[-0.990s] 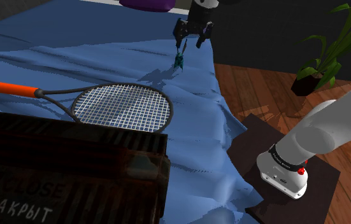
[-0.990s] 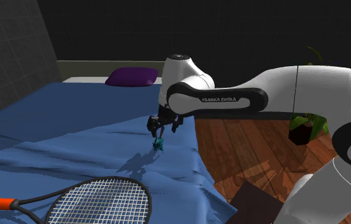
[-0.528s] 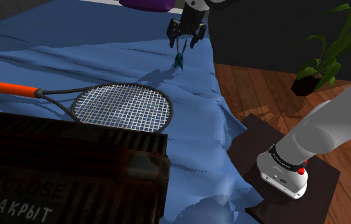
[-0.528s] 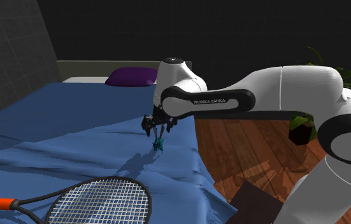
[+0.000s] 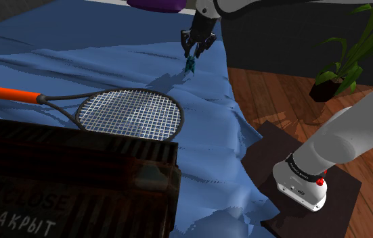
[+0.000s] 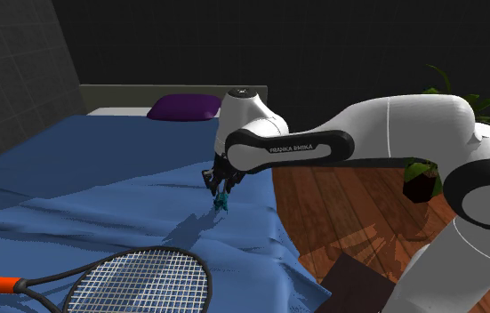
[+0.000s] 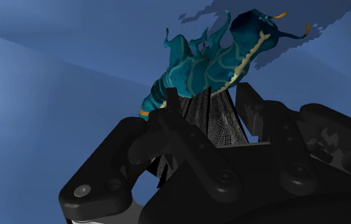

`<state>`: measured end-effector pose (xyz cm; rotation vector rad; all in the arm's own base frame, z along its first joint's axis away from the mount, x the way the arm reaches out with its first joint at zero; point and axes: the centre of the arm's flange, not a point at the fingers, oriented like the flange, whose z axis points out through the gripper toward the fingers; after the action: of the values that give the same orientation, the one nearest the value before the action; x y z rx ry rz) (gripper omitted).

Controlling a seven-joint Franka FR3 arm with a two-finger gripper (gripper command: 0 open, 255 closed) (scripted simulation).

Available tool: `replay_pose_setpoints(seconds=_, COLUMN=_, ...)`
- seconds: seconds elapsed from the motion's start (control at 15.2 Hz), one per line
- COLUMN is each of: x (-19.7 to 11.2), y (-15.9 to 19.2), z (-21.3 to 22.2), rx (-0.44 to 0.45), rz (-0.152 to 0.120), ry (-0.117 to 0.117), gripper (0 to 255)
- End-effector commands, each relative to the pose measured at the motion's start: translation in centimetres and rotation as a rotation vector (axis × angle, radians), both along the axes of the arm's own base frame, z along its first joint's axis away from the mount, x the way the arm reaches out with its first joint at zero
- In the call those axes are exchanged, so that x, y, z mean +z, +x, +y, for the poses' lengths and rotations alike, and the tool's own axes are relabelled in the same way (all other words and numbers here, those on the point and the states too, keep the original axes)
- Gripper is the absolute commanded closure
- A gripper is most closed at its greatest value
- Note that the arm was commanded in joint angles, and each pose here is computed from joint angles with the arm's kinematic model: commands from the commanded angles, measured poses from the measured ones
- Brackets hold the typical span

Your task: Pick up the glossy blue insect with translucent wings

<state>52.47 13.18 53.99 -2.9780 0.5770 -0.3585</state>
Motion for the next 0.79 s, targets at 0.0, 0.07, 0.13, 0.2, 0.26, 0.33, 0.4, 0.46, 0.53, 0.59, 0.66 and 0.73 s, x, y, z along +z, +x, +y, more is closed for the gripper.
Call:
replay_pose_setpoints(seconds=0.0, x=-0.1, y=0.0, z=0.0, rx=0.000, rz=0.002, ry=0.000, gripper=255)
replay_pose_setpoints(seconds=0.07, x=-0.1, y=0.0, z=0.0, rx=0.000, rz=0.002, ry=0.000, gripper=255)
replay_pose_setpoints(seconds=0.13, x=-0.1, y=0.0, z=0.0, rx=0.000, rz=0.002, ry=0.000, gripper=255)
replay_pose_setpoints(seconds=0.2, x=-0.1, y=0.0, z=0.0, rx=0.000, rz=0.002, ry=0.000, gripper=255)
replay_pose_setpoints(seconds=0.26, x=-0.1, y=0.0, z=0.0, rx=0.000, rz=0.002, ry=0.000, gripper=255)
replay_pose_setpoints(seconds=0.33, x=-0.1, y=0.1, z=0.1, rx=0.000, rz=0.002, ry=0.000, gripper=255)
replay_pose_setpoints(seconds=0.4, x=0.4, y=0.1, z=0.1, rx=0.000, rz=0.002, ry=0.000, gripper=255)
replay_pose_setpoints(seconds=0.46, x=1.0, y=0.1, z=0.1, rx=0.000, rz=0.002, ry=0.000, gripper=255)
replay_pose_setpoints(seconds=0.53, x=1.5, y=0.1, z=0.1, rx=0.000, rz=0.002, ry=0.000, gripper=255)
replay_pose_setpoints(seconds=0.59, x=2.0, y=0.1, z=0.1, rx=0.000, rz=0.002, ry=0.000, gripper=255)
replay_pose_setpoints(seconds=0.66, x=2.5, y=0.1, z=0.1, rx=0.000, rz=0.002, ry=0.000, gripper=255)
replay_pose_setpoints(seconds=0.73, x=3.1, y=0.1, z=0.1, rx=0.000, rz=0.002, ry=0.000, gripper=255)
